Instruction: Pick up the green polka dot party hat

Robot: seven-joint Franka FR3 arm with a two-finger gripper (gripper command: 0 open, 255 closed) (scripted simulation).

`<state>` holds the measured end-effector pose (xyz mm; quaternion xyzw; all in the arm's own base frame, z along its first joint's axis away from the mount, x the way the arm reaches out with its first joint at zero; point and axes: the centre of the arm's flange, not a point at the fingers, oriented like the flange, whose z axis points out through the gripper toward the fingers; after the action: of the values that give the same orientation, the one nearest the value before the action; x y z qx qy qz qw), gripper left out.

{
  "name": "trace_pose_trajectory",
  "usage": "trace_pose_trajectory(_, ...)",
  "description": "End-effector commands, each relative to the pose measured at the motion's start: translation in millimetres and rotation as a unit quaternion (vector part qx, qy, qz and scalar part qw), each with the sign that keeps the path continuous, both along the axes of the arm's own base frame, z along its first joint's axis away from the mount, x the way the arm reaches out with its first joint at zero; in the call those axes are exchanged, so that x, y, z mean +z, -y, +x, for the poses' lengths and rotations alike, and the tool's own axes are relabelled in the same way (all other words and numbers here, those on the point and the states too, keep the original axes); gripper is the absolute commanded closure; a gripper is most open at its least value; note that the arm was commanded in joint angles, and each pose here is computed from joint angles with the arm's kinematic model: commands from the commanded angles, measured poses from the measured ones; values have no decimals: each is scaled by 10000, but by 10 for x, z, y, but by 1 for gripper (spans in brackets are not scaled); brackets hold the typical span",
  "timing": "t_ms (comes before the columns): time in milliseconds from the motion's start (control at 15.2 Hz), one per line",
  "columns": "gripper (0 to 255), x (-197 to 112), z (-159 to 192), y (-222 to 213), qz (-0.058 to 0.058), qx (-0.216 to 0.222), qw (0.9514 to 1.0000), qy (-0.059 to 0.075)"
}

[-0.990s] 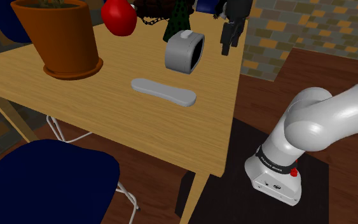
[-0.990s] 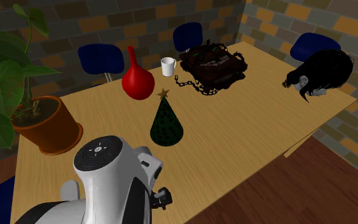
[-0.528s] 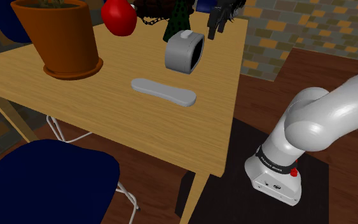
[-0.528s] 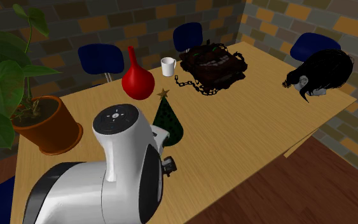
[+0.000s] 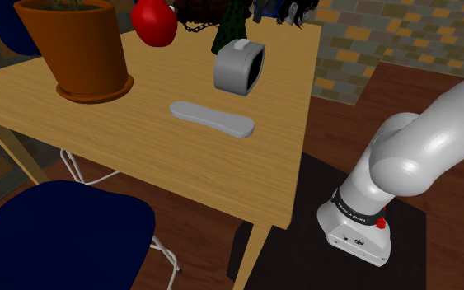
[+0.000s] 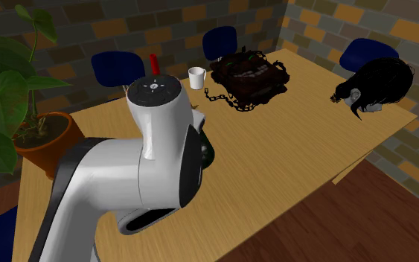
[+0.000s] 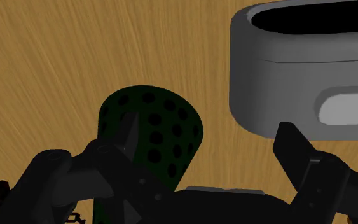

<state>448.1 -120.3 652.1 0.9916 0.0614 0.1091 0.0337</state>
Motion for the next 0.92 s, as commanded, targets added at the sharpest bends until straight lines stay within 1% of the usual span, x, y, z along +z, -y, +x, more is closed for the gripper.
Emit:
trace_pose_trajectory(0,0,96,174,78,3,56,9998,198)
trace_pose_trajectory(396,0,510,609,303,26,213,9968,766)
trace_pose_trajectory(594,0,735,810,411,38,292,9940,1050)
trace_pose_trajectory(858,0,1052,1061,552,53,396,9890,1426)
